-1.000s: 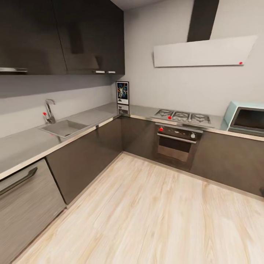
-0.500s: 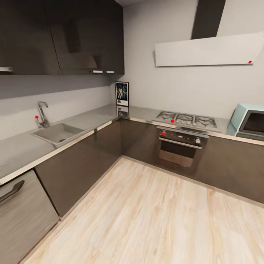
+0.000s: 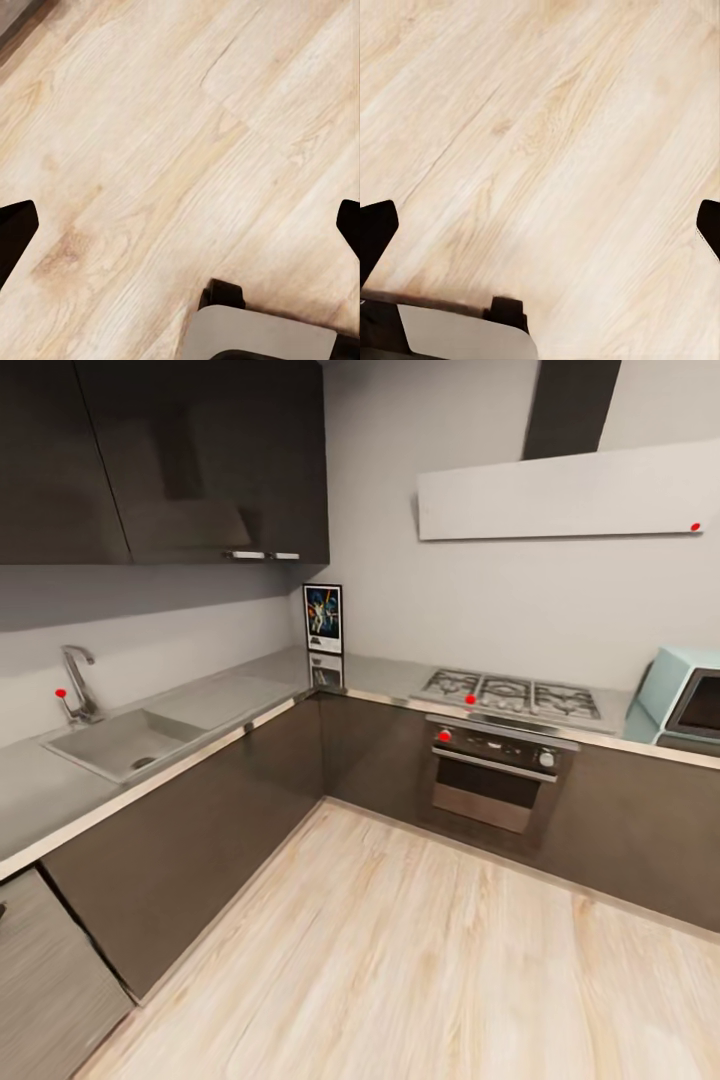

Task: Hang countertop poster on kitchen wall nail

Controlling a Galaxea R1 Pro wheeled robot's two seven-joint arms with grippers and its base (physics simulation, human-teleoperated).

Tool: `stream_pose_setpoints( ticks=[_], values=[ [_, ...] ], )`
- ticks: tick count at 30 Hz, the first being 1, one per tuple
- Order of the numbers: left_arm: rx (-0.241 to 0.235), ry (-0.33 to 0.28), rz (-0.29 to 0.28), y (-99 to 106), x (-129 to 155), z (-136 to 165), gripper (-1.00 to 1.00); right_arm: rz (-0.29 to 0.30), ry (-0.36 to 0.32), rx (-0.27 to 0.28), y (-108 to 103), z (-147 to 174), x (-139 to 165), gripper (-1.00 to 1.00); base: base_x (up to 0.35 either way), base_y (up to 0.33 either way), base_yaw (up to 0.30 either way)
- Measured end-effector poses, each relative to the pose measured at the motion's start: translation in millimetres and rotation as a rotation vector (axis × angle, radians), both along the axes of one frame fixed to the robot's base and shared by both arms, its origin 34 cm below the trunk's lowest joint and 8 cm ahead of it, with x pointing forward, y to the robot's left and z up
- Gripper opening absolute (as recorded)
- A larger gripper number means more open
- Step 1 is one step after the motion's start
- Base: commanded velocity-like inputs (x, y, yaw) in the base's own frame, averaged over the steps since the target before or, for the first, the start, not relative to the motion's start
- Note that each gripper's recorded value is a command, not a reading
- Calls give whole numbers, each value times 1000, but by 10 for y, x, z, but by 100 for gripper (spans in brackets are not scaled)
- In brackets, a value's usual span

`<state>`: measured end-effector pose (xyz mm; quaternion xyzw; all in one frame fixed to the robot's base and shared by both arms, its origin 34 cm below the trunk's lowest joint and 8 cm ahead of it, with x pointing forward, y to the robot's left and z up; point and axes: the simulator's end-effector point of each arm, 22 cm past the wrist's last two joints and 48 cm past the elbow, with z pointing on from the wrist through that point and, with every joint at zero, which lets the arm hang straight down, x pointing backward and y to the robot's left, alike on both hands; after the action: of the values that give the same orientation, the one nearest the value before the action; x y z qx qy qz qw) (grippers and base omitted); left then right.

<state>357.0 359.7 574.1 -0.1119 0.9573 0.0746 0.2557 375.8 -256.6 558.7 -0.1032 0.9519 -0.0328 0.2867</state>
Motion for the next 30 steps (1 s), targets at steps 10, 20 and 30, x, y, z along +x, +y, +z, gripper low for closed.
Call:
stream_pose_setpoints(
  ticks=[10, 20, 30],
  values=[
    [2, 1, 0, 15, -1, 1, 100, 0, 0, 0, 0, 0, 0, 100, 338, 0, 0],
    [3, 2, 0, 19, -6, 0, 100, 0, 0, 0, 0, 0, 0, 100, 338, 0, 0],
    [2, 2, 0, 17, -8, -1, 100, 0, 0, 0, 0, 0, 0, 100, 338, -5, 0]
  ],
)
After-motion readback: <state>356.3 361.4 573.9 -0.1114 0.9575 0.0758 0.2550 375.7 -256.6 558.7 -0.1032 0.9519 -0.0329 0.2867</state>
